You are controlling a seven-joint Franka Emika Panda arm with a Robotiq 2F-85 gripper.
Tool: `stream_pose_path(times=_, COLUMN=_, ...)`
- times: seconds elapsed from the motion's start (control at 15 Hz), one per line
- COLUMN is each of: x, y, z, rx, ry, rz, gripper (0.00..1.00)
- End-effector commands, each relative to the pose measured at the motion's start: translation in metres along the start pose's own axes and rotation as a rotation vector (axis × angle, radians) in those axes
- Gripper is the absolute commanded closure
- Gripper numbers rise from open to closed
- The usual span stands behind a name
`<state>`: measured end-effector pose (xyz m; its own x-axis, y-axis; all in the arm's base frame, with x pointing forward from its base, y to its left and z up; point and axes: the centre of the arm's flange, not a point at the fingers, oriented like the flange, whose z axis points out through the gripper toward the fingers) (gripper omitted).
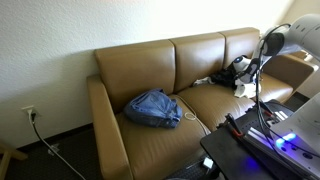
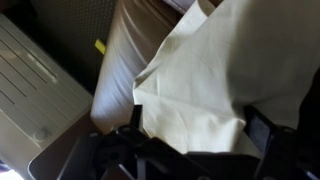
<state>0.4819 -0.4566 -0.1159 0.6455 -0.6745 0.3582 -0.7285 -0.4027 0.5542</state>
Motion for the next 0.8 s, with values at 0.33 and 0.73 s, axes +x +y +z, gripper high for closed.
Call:
stream_pose_path(times=0.33, x=0.009, y=-0.019, z=0.05, rx=0.023, ry=-0.176, rz=-0.087, gripper=0.47)
stream_pose_path(times=0.73, x=0.005, y=-0.019, z=0.056, rx=-0.005, ry=-0.213, rz=-0.073, gripper=0.89)
